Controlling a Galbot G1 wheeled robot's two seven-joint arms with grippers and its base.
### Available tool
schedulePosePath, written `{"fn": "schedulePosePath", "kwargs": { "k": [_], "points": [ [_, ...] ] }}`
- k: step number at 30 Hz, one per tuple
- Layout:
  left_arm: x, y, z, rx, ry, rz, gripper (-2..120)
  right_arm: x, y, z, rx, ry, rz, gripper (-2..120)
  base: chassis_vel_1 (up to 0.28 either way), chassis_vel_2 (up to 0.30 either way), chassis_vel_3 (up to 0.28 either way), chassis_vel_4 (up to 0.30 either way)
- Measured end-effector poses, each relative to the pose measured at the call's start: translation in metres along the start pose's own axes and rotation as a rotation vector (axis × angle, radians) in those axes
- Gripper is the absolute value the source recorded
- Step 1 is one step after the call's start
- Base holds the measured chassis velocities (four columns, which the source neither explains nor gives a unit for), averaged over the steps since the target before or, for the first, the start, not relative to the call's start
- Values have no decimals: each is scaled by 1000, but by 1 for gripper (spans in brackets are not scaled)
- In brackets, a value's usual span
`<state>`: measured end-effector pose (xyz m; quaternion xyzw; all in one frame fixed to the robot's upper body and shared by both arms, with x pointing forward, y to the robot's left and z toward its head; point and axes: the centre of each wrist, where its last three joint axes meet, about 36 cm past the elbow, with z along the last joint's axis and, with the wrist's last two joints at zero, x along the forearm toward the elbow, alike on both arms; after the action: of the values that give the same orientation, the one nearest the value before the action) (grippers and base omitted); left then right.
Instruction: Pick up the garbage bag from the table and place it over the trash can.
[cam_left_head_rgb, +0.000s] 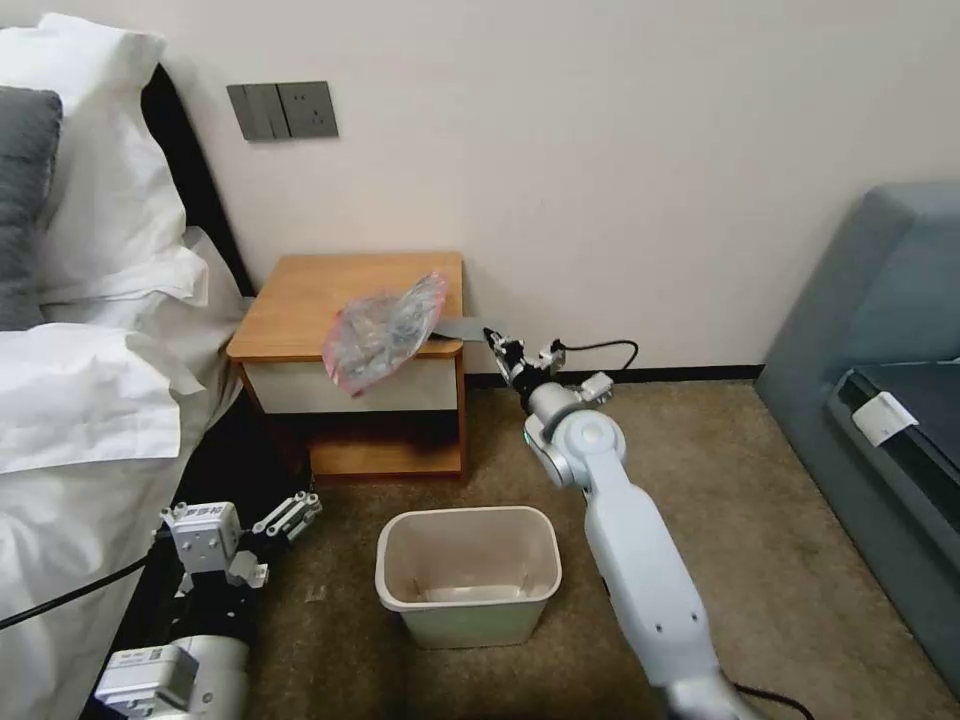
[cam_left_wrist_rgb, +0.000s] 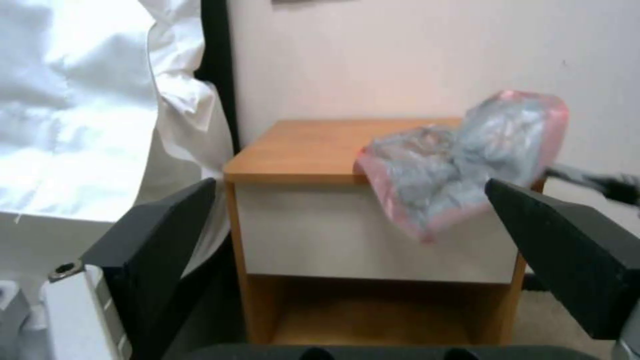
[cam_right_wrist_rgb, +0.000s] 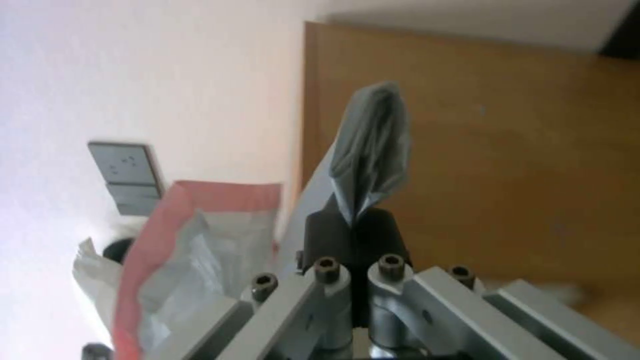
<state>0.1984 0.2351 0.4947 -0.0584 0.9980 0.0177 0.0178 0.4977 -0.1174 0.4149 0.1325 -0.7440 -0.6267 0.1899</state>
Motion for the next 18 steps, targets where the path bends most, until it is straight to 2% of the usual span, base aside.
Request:
{"fn": "schedulePosePath", "kwargs": {
  "k": [2,7,14,18],
  "points": [
    [-1,0,0,1,-7,1,100,22,-3,10,-8,8,15,0,0,0,0,0],
    [-2,0,-1,1,-15,3,100,48,-2,21,-11,17,25,0,0,0,0,0],
    [-3,0,1,1,-18,5,100,91,8,43,-18,47,23,0,0,0,0,0],
    [-4,0,1,2,-21,4,100,114,-1,58,38,70,67,0,0,0,0,0]
  ]
}}
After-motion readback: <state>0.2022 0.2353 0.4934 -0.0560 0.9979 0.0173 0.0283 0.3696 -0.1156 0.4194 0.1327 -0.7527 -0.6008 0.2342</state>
